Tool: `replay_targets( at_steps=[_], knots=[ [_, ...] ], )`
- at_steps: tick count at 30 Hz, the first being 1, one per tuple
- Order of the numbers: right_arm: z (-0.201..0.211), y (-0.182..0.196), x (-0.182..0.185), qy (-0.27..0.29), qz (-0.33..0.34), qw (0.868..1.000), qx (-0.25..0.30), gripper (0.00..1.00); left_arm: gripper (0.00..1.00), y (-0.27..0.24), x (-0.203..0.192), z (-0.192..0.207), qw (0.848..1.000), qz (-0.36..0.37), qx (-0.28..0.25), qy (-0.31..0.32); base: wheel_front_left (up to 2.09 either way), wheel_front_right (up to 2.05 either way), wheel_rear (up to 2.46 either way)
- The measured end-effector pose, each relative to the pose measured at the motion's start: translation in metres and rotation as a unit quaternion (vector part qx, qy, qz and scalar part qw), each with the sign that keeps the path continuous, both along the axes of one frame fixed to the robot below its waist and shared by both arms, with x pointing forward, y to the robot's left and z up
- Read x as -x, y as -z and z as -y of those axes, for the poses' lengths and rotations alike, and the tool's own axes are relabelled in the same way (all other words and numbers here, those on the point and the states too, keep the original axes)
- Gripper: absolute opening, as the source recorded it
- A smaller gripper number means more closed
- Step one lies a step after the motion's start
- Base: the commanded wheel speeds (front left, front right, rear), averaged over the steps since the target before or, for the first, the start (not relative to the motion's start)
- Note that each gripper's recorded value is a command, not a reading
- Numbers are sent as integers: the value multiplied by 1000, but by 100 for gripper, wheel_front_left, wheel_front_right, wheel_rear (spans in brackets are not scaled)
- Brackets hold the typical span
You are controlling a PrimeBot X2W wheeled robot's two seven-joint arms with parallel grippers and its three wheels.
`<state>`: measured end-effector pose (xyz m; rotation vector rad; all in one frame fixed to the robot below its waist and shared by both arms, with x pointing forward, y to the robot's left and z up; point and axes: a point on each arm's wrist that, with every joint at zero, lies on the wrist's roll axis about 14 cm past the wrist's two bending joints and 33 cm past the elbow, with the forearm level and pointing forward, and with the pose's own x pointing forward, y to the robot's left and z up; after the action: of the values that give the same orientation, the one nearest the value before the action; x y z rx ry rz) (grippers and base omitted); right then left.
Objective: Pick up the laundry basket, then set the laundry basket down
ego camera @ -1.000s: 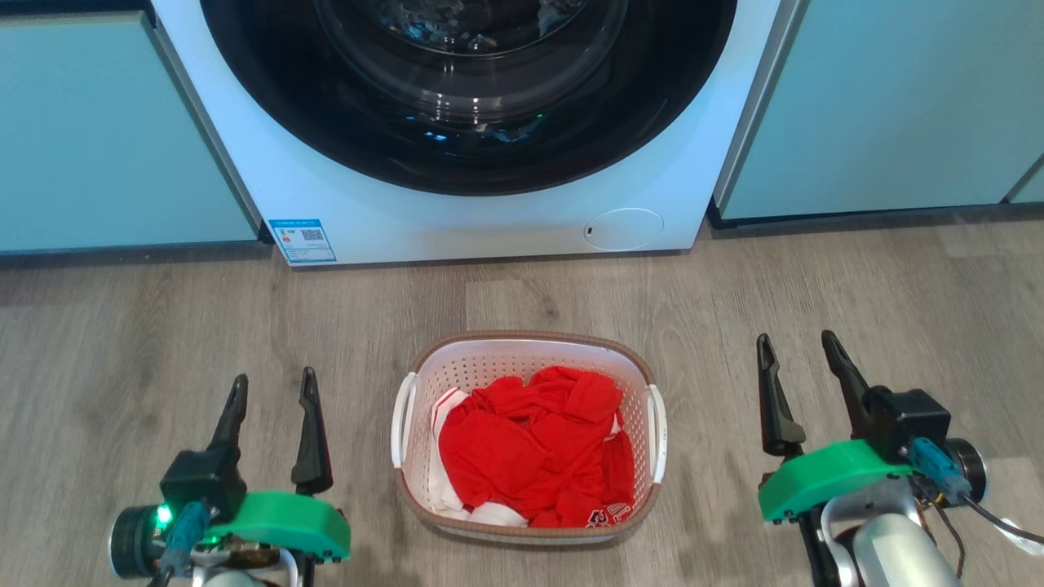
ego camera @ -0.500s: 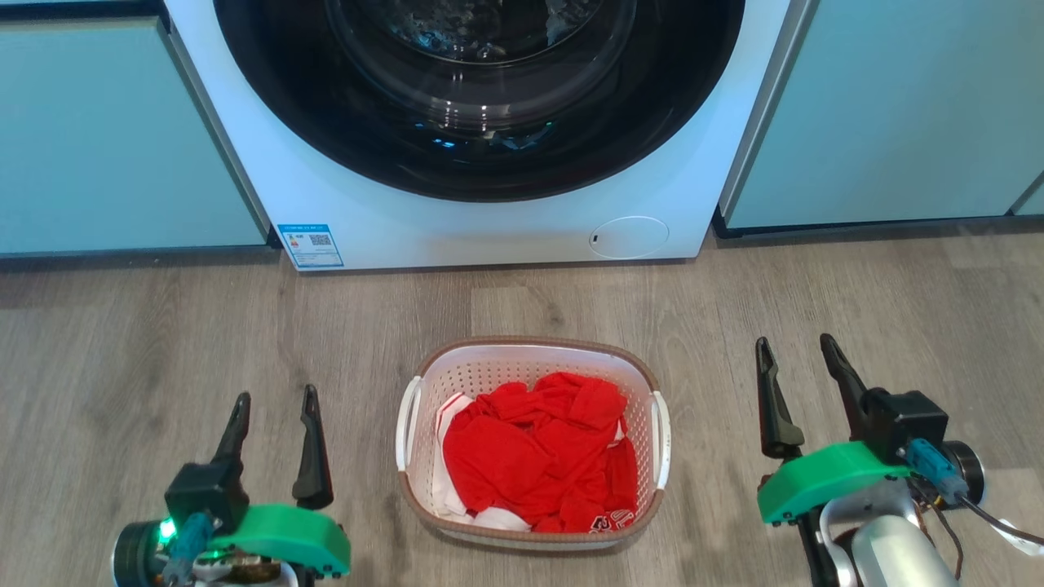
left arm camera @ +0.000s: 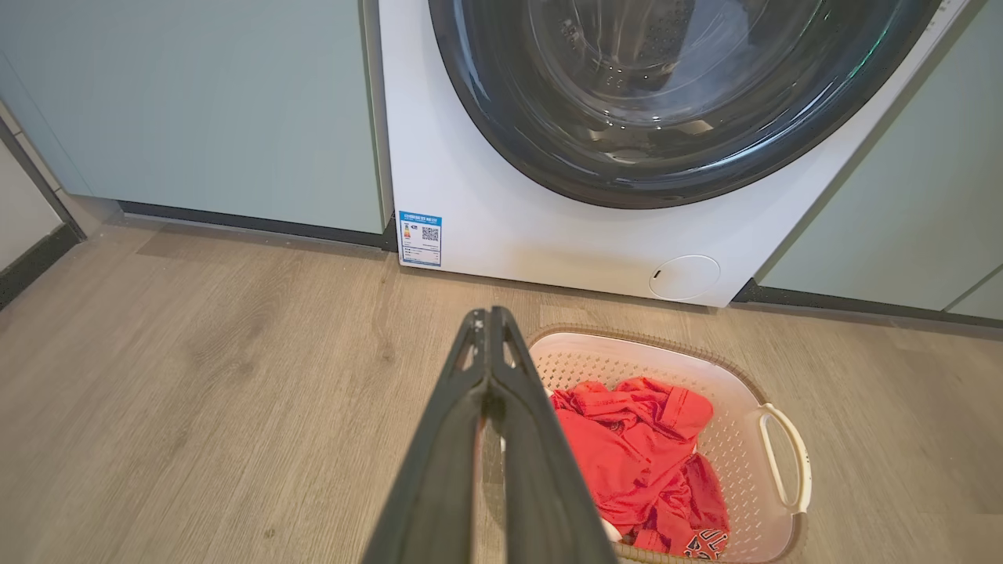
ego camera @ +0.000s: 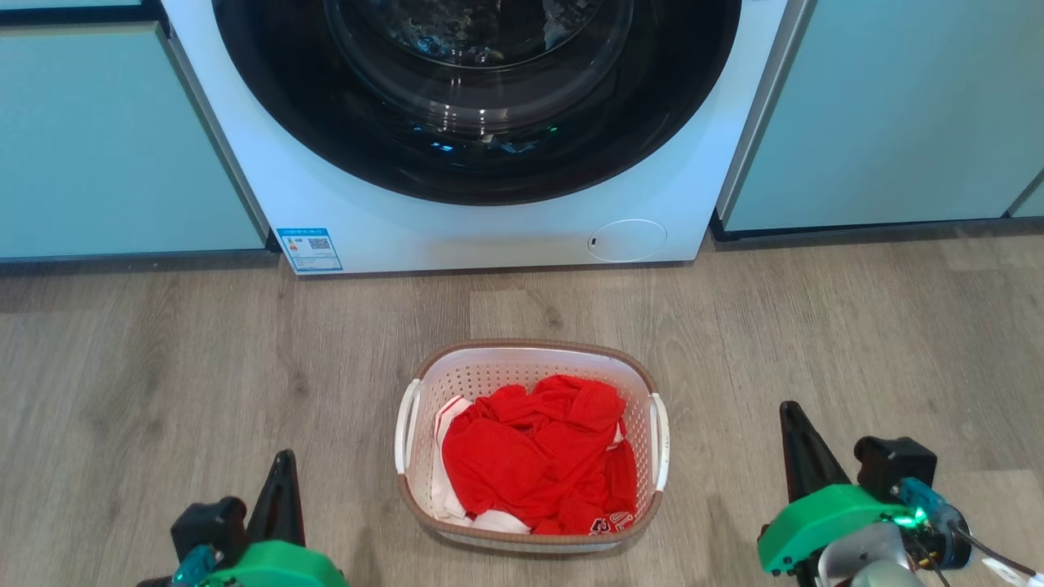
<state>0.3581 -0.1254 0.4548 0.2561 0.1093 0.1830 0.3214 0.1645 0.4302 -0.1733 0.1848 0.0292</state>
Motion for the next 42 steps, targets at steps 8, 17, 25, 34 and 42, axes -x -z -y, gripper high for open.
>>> replay_targets(
  at_steps=[8, 17, 25, 34, 42],
  knots=[
    [5, 1, -1, 17, -13, 999, -42, 0, 0, 0, -4, -1, 999, -6, 46, -11, 0, 0, 0],
    [14, 1, -1, 40, -24, 995, -89, 0, 0, 2, -4, -3, 995, -16, 97, -27, 0, 0, 0],
    [19, 2, -2, 55, -36, 989, -132, 0, 0, 0, -10, -8, 989, -16, 142, -42, 0, 0, 0],
    [27, 1, -3, 73, -44, 980, -179, 0, 0, 0, -12, -9, 979, -20, 194, -52, 0, 0, 0],
    [34, 1, -5, 87, -52, 971, -219, 0, 0, -1, -15, -9, 969, -23, 239, -59, 0, 0, 0]
  ],
)
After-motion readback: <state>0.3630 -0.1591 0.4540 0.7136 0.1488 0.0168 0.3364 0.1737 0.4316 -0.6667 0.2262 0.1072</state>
